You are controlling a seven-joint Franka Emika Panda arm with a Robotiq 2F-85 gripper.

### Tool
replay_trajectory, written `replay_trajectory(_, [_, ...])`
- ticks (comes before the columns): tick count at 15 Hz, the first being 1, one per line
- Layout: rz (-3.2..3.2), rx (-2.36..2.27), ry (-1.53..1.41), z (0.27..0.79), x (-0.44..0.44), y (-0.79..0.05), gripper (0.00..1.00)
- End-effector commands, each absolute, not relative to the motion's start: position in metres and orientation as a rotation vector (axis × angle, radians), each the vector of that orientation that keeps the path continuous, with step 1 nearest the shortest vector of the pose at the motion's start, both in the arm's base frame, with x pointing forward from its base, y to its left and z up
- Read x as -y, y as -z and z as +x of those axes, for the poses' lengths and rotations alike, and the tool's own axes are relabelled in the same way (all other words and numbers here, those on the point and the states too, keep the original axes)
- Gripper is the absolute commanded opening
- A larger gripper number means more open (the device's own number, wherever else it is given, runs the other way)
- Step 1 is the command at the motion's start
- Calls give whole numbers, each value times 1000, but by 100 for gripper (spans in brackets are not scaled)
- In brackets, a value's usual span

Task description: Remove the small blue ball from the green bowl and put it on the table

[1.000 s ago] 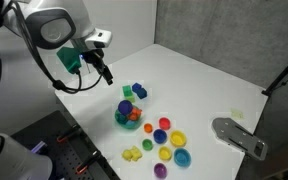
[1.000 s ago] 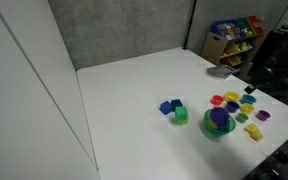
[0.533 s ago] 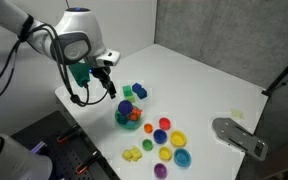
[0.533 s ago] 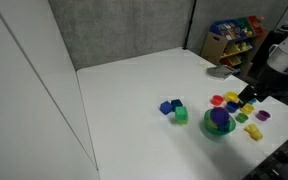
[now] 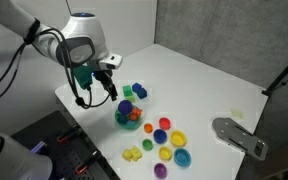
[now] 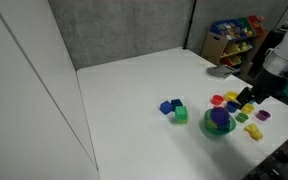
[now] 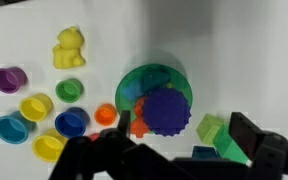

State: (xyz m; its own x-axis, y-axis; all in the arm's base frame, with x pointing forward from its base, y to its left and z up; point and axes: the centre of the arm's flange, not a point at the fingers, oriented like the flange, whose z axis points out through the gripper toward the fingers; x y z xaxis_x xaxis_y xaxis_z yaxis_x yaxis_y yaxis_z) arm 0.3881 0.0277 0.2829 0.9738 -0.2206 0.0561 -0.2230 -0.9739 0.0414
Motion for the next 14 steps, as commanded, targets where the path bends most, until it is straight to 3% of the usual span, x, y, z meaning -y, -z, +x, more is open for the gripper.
replay_trajectory(1, [3042,413,-46,423,-24,-278,100])
replay_trajectory(7, [3047,382,36,458,-15,-242,100])
replay_trajectory(14, [3067,301,80,457,-16,-188,100])
